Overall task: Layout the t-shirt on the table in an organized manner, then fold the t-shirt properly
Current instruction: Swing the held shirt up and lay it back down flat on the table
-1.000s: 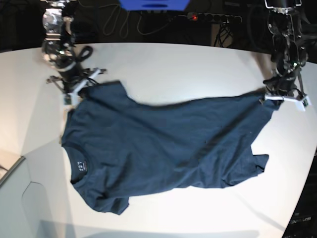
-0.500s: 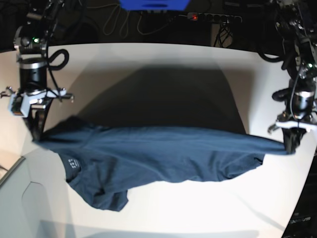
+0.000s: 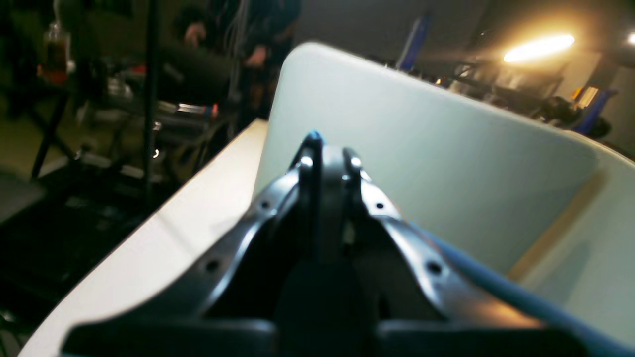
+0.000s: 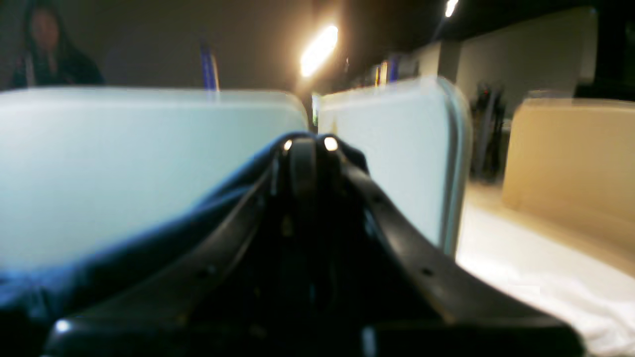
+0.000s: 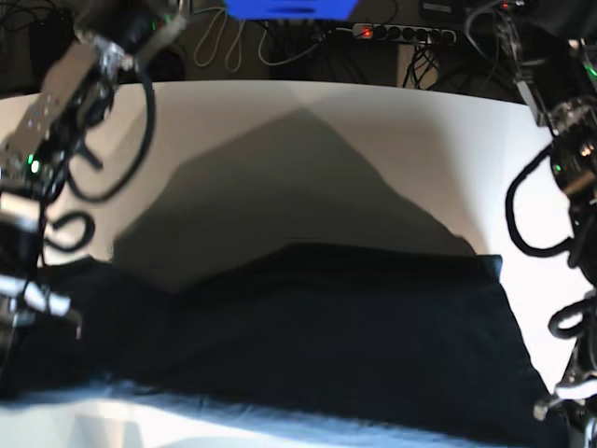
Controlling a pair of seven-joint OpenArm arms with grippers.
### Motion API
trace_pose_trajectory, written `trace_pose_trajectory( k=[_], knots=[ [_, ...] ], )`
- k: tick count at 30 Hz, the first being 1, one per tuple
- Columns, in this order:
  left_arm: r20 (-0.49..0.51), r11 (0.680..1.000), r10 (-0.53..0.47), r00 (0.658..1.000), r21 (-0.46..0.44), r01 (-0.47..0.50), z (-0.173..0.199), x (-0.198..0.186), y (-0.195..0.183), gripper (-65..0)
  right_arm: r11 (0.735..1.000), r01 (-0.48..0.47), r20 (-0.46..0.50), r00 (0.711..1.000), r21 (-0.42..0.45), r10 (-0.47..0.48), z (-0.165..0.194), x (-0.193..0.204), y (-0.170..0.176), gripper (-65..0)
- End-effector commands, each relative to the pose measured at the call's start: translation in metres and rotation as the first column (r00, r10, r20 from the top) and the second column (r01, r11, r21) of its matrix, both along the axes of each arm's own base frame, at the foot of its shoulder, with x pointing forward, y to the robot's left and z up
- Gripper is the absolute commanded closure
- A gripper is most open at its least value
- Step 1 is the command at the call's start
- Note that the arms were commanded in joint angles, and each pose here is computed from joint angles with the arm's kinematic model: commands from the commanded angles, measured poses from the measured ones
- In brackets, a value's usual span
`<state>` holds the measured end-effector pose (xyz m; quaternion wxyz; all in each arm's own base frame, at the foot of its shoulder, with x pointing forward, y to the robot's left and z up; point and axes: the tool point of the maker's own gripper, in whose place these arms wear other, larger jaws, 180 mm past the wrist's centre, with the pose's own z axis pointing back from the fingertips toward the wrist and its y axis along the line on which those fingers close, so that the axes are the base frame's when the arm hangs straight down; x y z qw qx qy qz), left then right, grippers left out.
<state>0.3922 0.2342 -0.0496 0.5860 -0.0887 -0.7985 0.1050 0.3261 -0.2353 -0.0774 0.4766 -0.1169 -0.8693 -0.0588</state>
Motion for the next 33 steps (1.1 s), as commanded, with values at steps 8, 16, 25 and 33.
trace_pose_trajectory(
  k=[8,16,25,33],
  knots=[
    [0.155,0.997,-0.01,0.988,0.078,-0.002,0.066,-0.012,0.012,0.0,0.991,-0.132,0.31,0.942,-0.017,0.131,0.097,0.01,0.046,0.0],
    [0.114,0.996,-0.076,0.991,-0.047,0.082,0.07,-0.021,0.034,0.0,0.987,-0.159,0.339,0.927,-0.03,0.16,0.108,0.011,0.055,0.0],
    [0.115,0.992,-0.088,0.99,-0.076,0.097,0.068,-0.024,0.037,0.0,0.987,-0.151,0.427,0.89,-0.05,0.158,0.141,0.006,0.054,0.0],
    [0.155,0.988,-0.029,0.988,-0.149,0.052,0.069,-0.033,0.056,0.0,0.987,-0.145,0.489,0.858,-0.064,0.158,0.163,-0.002,0.055,0.0]
  ],
)
